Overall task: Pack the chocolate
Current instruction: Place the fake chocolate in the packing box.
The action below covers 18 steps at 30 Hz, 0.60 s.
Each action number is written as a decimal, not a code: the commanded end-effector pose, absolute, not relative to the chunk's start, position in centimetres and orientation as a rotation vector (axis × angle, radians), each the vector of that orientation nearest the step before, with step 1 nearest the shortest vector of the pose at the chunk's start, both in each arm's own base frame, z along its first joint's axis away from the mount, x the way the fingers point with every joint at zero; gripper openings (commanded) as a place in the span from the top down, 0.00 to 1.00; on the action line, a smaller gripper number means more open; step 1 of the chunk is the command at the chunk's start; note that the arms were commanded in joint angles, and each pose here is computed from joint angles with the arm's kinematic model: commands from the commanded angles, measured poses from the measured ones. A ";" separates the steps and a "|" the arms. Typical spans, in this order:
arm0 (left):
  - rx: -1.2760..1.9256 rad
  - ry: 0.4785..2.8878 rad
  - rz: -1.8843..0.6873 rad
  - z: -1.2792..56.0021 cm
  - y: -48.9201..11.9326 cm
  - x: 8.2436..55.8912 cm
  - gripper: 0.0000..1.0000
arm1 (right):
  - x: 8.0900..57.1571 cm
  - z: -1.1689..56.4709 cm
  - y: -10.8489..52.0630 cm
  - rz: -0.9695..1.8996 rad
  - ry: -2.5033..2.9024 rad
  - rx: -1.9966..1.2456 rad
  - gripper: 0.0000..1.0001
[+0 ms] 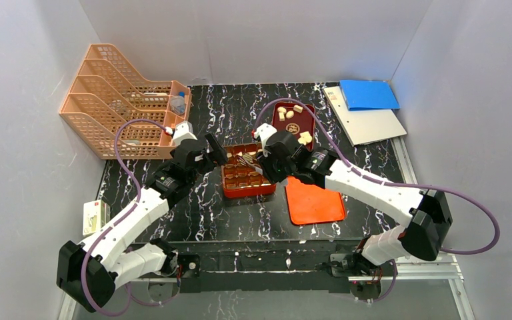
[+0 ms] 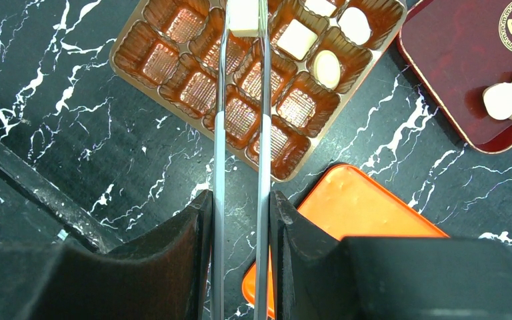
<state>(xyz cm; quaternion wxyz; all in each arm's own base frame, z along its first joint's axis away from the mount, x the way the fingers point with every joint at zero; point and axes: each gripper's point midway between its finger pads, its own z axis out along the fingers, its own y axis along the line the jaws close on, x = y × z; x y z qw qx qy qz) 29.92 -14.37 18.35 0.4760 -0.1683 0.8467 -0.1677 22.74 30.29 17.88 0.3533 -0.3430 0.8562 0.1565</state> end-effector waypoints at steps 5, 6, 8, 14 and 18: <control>-0.419 2.048 -0.414 19.1 -14.3 30.3 0.03 | 23.6 19.4 31.6 0.435 2.155 -0.866 0.62; -0.420 2.047 -0.414 19.1 -14.3 30.4 0.03 | 23.7 19.3 31.6 0.434 2.156 -0.864 0.62; -0.420 2.047 -0.414 19.1 -14.3 30.4 0.03 | 23.7 19.2 31.6 0.430 2.158 -0.868 0.62; -0.419 2.052 -0.410 18.7 -14.3 30.4 0.03 | 23.8 18.7 31.5 0.419 2.164 -0.873 0.60; -0.419 2.056 -0.407 18.5 -14.3 30.4 0.03 | 23.8 18.7 31.6 0.419 2.162 -0.874 0.58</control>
